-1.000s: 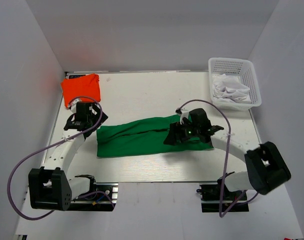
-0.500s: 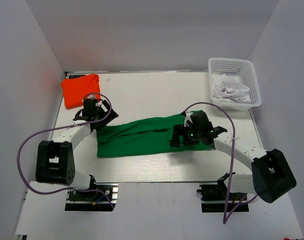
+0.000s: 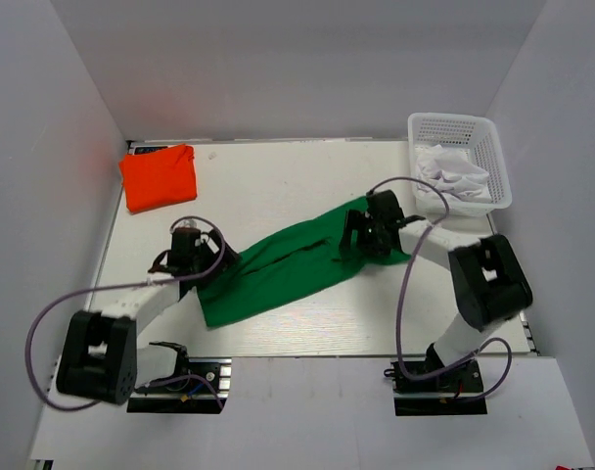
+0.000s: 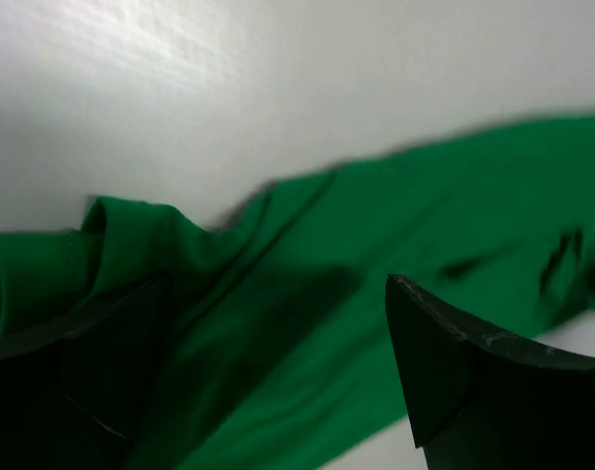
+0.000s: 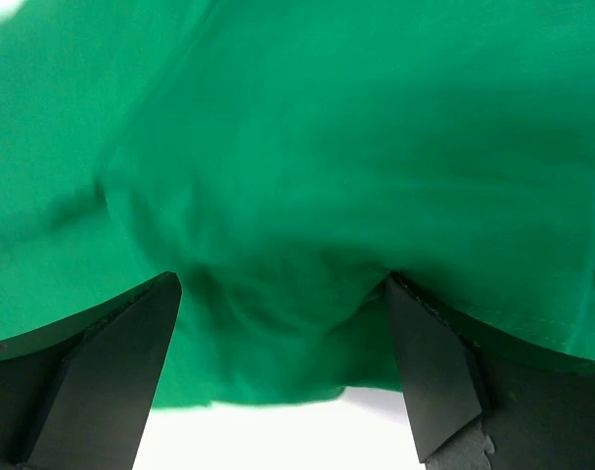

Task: Fold and stack the t-shirts
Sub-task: Rotate the tshirt 90 degrees

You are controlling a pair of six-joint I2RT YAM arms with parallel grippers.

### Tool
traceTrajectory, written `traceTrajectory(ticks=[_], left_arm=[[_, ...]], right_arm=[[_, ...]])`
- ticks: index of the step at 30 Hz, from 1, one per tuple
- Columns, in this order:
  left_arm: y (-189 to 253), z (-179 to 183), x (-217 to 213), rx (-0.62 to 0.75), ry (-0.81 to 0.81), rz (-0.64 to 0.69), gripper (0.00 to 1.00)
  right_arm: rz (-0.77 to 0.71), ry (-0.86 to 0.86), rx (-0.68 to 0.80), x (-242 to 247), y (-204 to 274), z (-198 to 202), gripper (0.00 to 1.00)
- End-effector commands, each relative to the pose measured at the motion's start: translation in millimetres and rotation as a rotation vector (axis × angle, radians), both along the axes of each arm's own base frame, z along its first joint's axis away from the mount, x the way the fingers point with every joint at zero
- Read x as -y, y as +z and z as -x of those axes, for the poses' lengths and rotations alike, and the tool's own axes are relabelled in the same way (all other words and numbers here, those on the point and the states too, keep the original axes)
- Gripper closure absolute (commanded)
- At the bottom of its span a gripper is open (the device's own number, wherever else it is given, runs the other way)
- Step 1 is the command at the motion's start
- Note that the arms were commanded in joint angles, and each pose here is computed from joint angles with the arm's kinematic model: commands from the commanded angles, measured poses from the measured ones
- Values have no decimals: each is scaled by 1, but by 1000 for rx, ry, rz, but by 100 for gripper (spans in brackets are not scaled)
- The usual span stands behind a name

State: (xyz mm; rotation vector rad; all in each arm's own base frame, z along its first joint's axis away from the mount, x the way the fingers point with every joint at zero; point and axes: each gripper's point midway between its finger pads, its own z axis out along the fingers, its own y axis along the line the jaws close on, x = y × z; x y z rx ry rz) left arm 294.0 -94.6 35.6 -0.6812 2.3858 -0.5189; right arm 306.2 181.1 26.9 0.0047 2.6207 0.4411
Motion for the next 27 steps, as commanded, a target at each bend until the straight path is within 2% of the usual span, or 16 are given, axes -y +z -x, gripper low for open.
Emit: traceTrajectory(ticks=[1,2,4,5,6,7,8,9,10,11,12,14,16,17,23,27], left_arm=[[-20,75,23,-159,-44,117,0],[-16,81,30,-162,-50,145,0],[-7,82,37,-121,-47,174,0],[-1,81,44,-82,-48,208,0],[-12,88,47,-102,-19,243,0],[-14,90,57,-92,-45,261,0],[-22,91,61,-114,-61,253,0],[-28,91,63,-138,-53,227,0],[-36,99,71,-173,-94,200,0],[-35,95,82,-167,-111,212,0],[-49,100,88,-218,-120,200,0],[-40,96,119,-210,-201,196,0],[-35,90,139,-207,-234,103,0],[-42,96,129,-238,-224,9,0],[-28,119,128,-224,-245,-126,0],[-26,149,100,-297,-209,-224,0]], right_arm=[[5,-53,-28,5,-32,-35,10],[-33,-23,-30,-12,-38,-60,10],[-15,9,-10,-19,-42,-81,10],[-40,26,101,-37,-7,-127,10],[10,48,42,-36,-45,-132,10],[12,54,39,-45,-29,-152,10],[27,87,47,-53,-42,-177,10],[10,102,24,-58,-49,-181,10],[-13,122,69,-71,-28,-203,10],[-67,193,26,-87,-44,-204,10],[-89,213,45,-97,-33,-213,10],[-136,279,10,-114,-48,-206,10],[-176,277,48,-121,-46,-217,10],[-178,254,48,-119,-53,-221,10],[-166,109,53,-95,-53,-251,10],[-172,10,23,-71,-58,-261,10]])
